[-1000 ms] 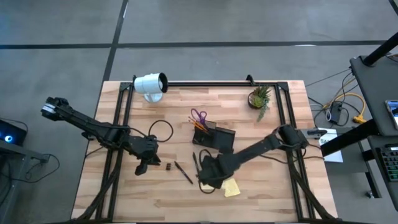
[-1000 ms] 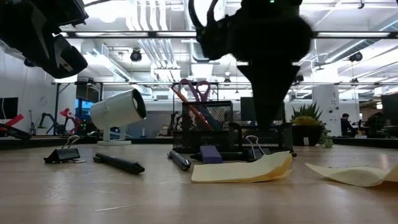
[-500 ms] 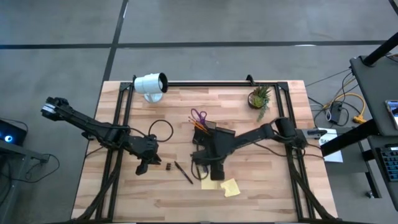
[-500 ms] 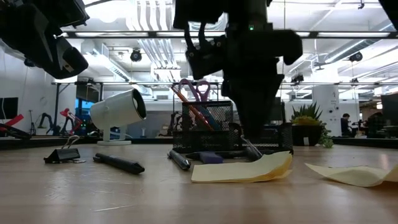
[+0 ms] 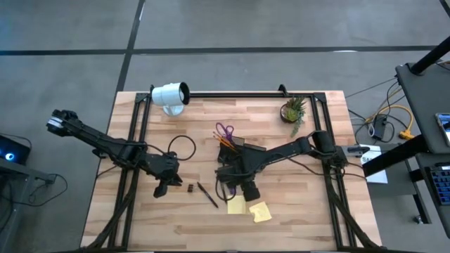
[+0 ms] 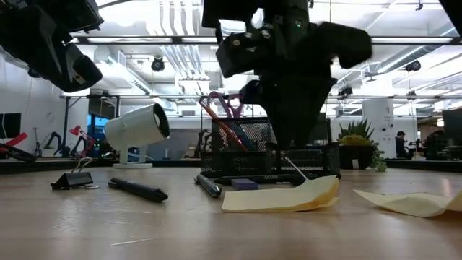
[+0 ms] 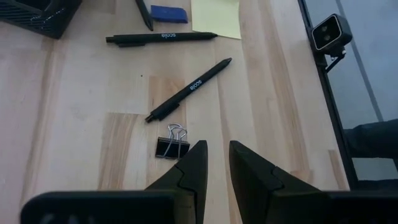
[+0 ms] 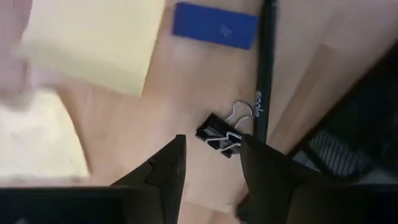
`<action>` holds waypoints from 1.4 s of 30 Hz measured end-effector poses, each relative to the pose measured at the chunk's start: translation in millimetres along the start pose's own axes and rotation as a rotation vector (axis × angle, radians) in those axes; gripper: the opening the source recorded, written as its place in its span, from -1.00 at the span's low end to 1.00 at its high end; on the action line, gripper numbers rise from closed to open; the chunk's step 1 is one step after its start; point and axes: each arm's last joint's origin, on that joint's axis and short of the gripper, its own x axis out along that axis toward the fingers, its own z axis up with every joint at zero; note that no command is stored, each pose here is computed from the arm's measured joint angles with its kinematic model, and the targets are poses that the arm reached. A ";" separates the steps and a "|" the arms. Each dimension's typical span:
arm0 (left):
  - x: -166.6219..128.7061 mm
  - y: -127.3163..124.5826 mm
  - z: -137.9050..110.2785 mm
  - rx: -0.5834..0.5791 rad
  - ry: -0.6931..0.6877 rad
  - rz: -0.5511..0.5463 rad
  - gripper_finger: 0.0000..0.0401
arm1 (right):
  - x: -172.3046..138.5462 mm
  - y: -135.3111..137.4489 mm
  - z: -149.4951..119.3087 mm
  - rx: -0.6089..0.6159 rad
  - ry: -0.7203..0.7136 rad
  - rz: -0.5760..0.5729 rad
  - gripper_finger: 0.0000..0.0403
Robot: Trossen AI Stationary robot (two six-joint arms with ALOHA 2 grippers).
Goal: Pick and place office supplies into organizer
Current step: Put the right black binder clip into the black desk organizer
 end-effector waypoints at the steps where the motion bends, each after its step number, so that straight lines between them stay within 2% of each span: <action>1: 0.1 0.3 0.0 0.000 -0.004 0.010 -0.75 | 0.6 -0.3 -0.4 -0.050 0.003 0.000 -0.31; 12: 0.2 1.9 0.7 -0.047 -0.032 0.060 -0.75 | 10.7 -25.1 -6.6 -0.094 0.000 0.030 -0.42; 23: 0.1 2.7 1.6 -0.083 -0.055 0.089 -0.75 | 22.7 -23.5 -15.2 -0.113 0.051 0.073 -0.46; 34: 0.0 3.1 2.0 -0.134 -0.068 0.104 -0.75 | 23.4 -20.3 -10.1 -0.140 0.003 0.067 -0.49; 42: 0.0 3.1 2.0 -0.136 -0.068 0.103 -0.75 | 15.0 -6.8 -2.0 -0.180 -0.042 0.100 -0.50</action>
